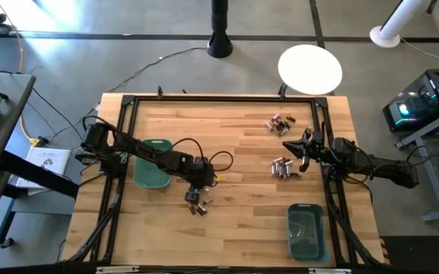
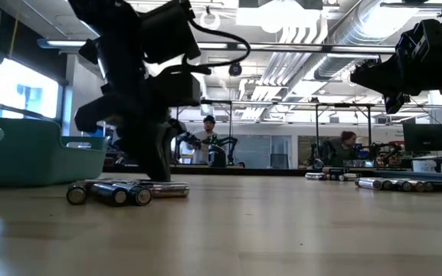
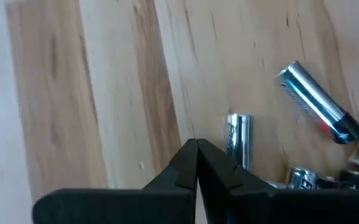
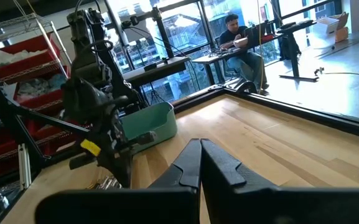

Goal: Sort batteries
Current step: Put the silver battery into the green bin

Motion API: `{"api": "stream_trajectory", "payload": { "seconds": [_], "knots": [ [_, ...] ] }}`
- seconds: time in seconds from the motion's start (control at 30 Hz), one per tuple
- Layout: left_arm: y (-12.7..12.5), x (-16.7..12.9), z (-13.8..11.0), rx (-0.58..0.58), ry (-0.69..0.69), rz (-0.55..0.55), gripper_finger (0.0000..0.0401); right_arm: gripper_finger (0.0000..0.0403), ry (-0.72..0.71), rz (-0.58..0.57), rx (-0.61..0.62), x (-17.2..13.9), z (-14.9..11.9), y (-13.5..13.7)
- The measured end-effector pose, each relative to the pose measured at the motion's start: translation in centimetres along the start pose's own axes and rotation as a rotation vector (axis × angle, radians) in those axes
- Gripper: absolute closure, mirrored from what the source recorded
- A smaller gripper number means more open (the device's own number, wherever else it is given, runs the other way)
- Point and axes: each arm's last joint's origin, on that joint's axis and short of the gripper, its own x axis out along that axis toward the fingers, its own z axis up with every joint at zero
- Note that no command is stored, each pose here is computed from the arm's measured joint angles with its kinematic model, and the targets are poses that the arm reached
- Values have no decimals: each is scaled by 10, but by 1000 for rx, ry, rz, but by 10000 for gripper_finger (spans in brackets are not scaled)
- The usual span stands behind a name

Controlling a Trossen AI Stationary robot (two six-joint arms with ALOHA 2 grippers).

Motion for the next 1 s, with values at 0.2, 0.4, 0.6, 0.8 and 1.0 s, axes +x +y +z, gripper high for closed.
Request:
{"api": "stream_trajectory", "payload": {
  "seconds": [0.2, 0.4, 0.6, 0.8, 1.0],
  "knots": [
    [1, -12, 4, 33, -40, 12, 346, 403, 0, 0, 0, 0, 0, 0],
    [5, -28, 8, -47, -93, -16, 259, 403, 0, 0, 0, 0, 0, 0],
    [-7, -18, 6, -27, -57, -145, 210, 403, 0, 0, 0, 0, 0, 0],
    [-12, 1, 0, -43, 4, -63, 227, 403, 0, 0, 0, 0, 0, 0],
    [-8, 9, -1, -61, 21, -26, 268, 403, 0, 0, 0, 0, 0, 0]
  ]
}}
